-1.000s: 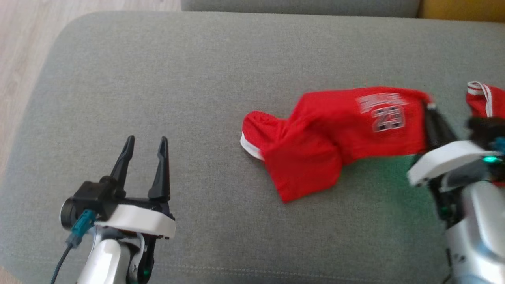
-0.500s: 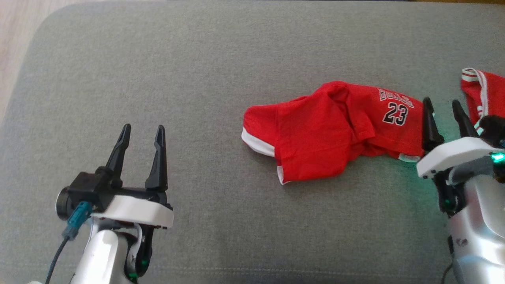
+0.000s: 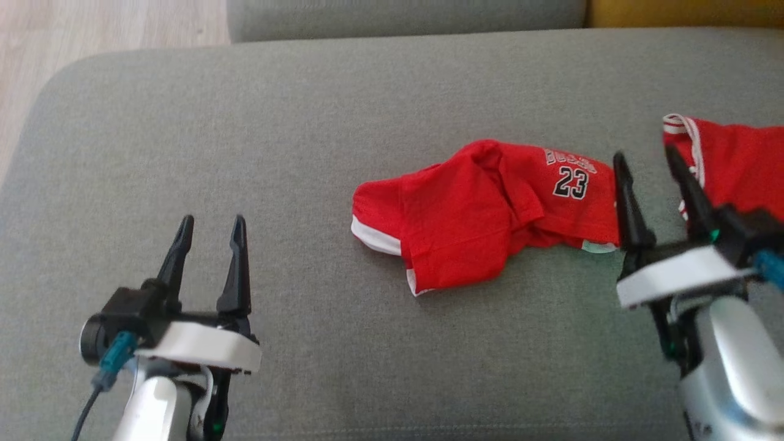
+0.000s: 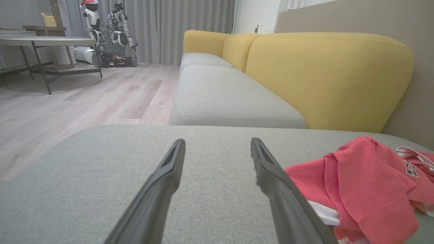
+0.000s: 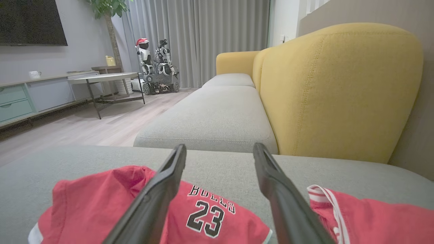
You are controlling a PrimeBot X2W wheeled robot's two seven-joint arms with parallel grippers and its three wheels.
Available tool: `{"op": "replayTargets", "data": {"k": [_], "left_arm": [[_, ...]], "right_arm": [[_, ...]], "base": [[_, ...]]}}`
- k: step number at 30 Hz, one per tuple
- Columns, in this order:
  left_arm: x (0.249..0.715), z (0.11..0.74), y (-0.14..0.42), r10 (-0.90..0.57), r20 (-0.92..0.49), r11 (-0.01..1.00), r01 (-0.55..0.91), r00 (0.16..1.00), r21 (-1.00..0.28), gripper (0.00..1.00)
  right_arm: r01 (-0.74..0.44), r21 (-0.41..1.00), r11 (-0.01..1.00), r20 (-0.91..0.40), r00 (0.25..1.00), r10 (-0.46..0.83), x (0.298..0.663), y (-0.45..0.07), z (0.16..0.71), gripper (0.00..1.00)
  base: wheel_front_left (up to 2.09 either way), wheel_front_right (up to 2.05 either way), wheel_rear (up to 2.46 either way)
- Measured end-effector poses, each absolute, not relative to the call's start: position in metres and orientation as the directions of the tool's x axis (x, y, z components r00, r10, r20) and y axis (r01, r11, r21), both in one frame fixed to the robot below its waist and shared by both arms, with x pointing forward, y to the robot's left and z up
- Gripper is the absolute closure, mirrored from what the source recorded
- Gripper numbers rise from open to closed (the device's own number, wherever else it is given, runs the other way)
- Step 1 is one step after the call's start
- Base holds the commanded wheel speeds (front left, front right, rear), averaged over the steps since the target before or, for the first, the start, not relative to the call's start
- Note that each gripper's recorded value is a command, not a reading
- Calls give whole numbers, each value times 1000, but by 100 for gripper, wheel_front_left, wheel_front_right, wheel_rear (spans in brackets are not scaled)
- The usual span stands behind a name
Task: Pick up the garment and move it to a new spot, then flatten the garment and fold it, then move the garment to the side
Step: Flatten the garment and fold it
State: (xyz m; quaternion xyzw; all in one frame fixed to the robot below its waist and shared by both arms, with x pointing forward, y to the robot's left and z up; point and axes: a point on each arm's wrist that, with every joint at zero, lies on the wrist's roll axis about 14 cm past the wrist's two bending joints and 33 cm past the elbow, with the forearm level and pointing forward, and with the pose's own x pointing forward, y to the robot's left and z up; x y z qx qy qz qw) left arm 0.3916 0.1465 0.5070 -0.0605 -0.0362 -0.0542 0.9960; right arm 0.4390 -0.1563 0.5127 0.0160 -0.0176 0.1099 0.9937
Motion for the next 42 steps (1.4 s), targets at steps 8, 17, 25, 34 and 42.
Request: {"op": "replayTargets", "data": {"k": [8,17,25,34,42], "left_arm": [[383,508,144,-115,80,987,123,990,-103,0],[374,497,145,-119,44,988,123,992,-93,0],[374,496,147,-114,38,989,117,993,-86,0],[375,490,149,-107,20,990,109,994,-89,0],[384,488,154,-93,16,991,94,996,-91,0]], "right_arm": [[-211,62,975,-6,977,212,398,-148,507,0],[-182,77,980,-31,982,184,378,-152,508,0],[-179,81,980,-22,983,182,379,-151,513,0],[-261,67,963,-149,952,268,379,-123,485,0],[-540,57,840,-333,783,526,376,-34,443,0]], "base": [[0,0,0],[0,0,0],[0,0,0],[0,0,0],[0,0,0]]}}
